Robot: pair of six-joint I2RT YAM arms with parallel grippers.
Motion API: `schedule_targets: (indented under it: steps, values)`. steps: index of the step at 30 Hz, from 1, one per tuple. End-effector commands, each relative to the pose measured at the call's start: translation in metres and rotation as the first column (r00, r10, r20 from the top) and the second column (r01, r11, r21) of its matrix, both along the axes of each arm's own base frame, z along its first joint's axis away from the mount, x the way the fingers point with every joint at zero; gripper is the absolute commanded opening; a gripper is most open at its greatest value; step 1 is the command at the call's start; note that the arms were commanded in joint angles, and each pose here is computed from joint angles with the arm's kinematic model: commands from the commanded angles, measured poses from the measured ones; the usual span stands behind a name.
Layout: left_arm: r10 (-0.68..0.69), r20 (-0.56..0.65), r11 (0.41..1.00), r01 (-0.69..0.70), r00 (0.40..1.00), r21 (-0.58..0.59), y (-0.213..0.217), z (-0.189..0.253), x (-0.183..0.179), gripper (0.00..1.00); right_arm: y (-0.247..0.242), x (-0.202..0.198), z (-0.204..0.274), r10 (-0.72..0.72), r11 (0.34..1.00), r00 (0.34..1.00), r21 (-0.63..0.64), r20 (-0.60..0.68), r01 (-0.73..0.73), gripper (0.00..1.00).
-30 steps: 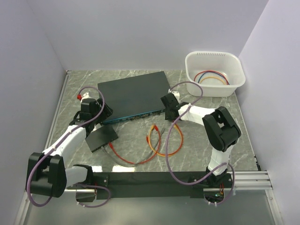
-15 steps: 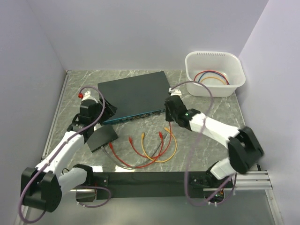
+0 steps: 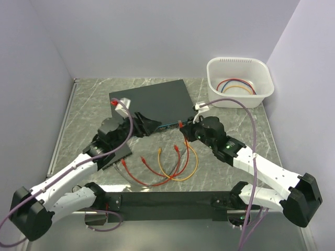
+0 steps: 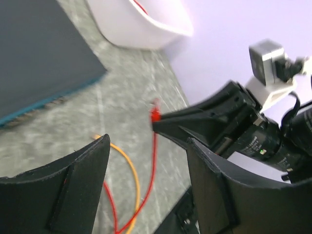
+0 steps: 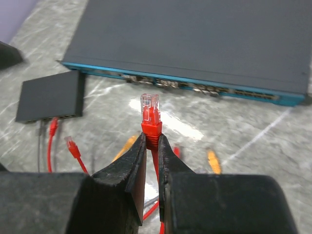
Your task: Insert the plug into the switch port
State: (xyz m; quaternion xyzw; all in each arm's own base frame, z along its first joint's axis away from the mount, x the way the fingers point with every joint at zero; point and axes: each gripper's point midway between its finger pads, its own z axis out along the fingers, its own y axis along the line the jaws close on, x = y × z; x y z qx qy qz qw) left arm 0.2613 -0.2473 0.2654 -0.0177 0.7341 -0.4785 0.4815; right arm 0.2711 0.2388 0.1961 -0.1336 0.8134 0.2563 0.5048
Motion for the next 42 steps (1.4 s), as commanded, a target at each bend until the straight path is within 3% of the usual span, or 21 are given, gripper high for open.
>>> schedule_targets:
  steps: [1,6,8,14,23,28,31,36,42]
  values:
    - [-0.014,0.073,0.998,0.019,0.997,-0.062,-0.025,0.034,0.002,0.70,0.017,-0.005,0.030,0.068,0.995,0.993,0.063,0.096,-0.075,0.00]
    - [-0.046,0.010,0.999,0.046,0.999,0.003,-0.067,0.015,0.001,0.68,0.024,-0.009,0.026,0.083,0.995,0.992,0.043,0.098,-0.087,0.00]
    - [0.012,-0.003,1.000,-0.011,1.000,0.026,-0.073,0.012,0.010,0.68,0.024,-0.009,0.025,0.077,0.996,0.992,0.038,0.100,-0.081,0.00]
    - [0.068,-0.015,0.993,-0.066,0.998,0.099,-0.084,0.006,0.020,0.68,0.028,-0.011,0.026,0.083,0.996,0.991,0.030,0.107,-0.086,0.00]
    - [0.086,-0.033,0.991,-0.082,0.996,0.106,-0.087,-0.001,0.023,0.61,0.026,-0.011,0.032,0.060,0.996,0.990,0.059,0.127,-0.068,0.00]
    - [0.159,-0.023,0.975,-0.153,0.987,0.162,-0.076,-0.008,0.033,0.61,0.005,0.005,0.021,-0.093,0.996,0.992,0.013,0.090,0.093,0.00]
    - [0.168,-0.017,0.970,-0.162,0.986,0.180,-0.067,-0.010,0.046,0.67,0.000,0.012,0.001,-0.149,0.988,0.988,-0.039,0.034,0.150,0.00]
    - [0.191,-0.032,0.970,-0.184,0.981,0.162,-0.034,-0.013,0.111,0.69,-0.006,0.022,-0.042,-0.240,0.967,0.967,-0.108,-0.081,0.231,0.00]
    - [0.233,0.020,0.940,-0.230,0.972,0.252,-0.011,-0.026,0.187,0.71,-0.011,0.041,-0.083,-0.297,0.949,0.933,-0.173,-0.204,0.265,0.00]
